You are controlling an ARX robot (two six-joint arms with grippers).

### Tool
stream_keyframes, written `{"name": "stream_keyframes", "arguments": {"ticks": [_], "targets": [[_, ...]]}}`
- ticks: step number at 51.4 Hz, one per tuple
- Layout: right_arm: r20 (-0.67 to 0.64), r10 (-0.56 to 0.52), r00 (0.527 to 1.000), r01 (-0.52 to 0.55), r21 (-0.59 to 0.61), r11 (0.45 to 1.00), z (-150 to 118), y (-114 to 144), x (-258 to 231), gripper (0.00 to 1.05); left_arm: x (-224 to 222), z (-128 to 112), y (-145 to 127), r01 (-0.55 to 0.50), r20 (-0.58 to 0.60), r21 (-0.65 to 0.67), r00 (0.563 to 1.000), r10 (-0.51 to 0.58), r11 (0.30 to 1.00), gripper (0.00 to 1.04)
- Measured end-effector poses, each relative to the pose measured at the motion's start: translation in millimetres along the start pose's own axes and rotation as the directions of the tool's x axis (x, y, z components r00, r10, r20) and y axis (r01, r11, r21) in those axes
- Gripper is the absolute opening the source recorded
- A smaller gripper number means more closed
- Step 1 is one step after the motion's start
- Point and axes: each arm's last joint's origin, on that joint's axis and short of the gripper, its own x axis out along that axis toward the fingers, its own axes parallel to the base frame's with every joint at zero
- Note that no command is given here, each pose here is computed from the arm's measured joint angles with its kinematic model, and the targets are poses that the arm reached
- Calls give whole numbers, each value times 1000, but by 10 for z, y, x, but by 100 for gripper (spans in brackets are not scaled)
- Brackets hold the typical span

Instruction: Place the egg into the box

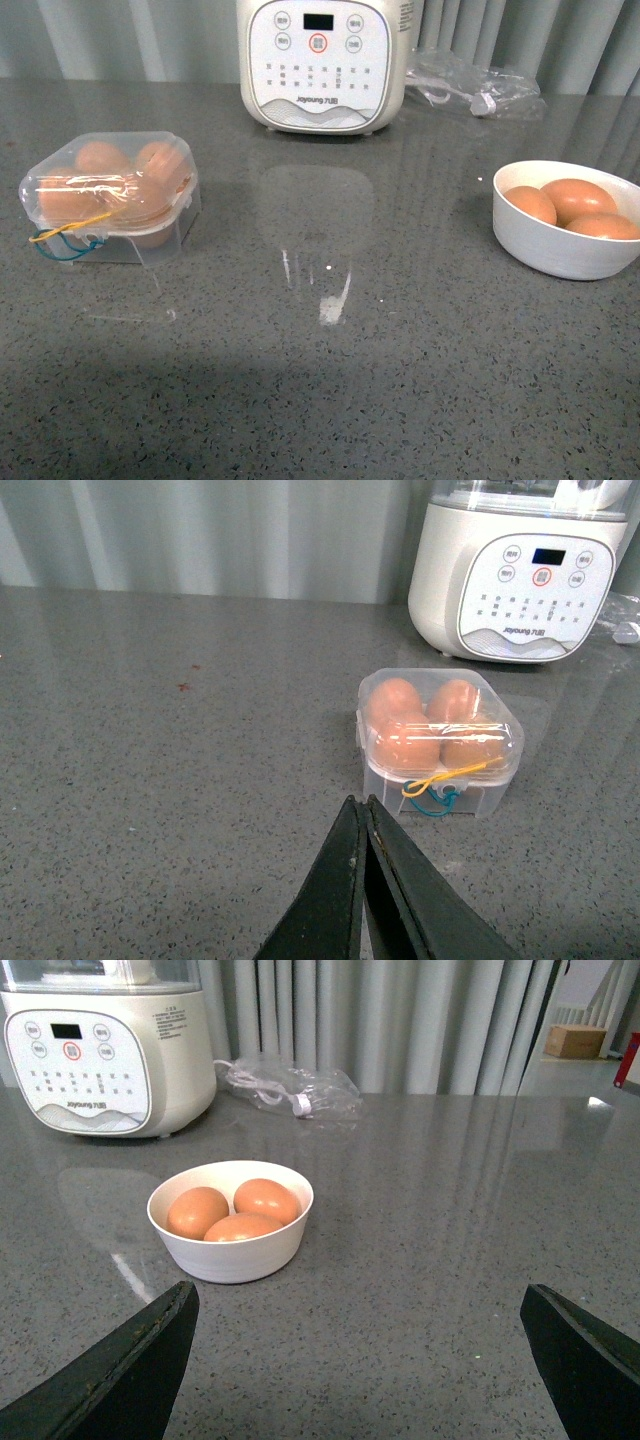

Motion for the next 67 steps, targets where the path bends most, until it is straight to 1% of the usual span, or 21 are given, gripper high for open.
{"name": "stream_keyframes", "arguments": {"ticks": [33, 38, 42, 52, 53, 56, 60, 62, 65, 67], "targets": [[0, 0, 1000, 0, 0, 1000, 0, 0, 0, 98, -139, 2, 0, 0, 2, 0, 1000, 0, 1000, 4], [0, 0, 1000, 0, 0, 1000, 0, 0, 0, 98, -220, -44, 0, -1, -32, 1, 999, 1, 1000, 4], [0, 0, 1000, 0, 0, 1000, 0, 0, 0, 98, -251, -21, 0, 0, -1, 1, 1000, 0, 1000, 4], [0, 0, 1000, 0, 0, 1000, 0, 0, 0, 98, -253, -25, 0, 0, -4, 0, 1000, 0, 1000, 4], [0, 0, 1000, 0, 0, 1000, 0, 0, 0, 98, -253, -25, 0, 0, -4, 0, 1000, 0, 1000, 5], [0, 0, 1000, 0, 0, 1000, 0, 0, 0, 98, -253, -25, 0, 0, -4, 0, 1000, 0, 1000, 16], [0, 0, 1000, 0, 0, 1000, 0, 0, 0, 98, -253, -25, 0, 0, -4, 0, 1000, 0, 1000, 26], [0, 0, 1000, 0, 0, 1000, 0, 0, 0, 98, -253, -25, 0, 0, -4, 0, 1000, 0, 1000, 34], [0, 0, 1000, 0, 0, 1000, 0, 0, 0, 98, -253, -25, 0, 0, -4, 0, 1000, 0, 1000, 41], [0, 0, 1000, 0, 0, 1000, 0, 0, 0, 98, -253, -24, 0, 0, -3, 0, 1000, 0, 1000, 48]]}}
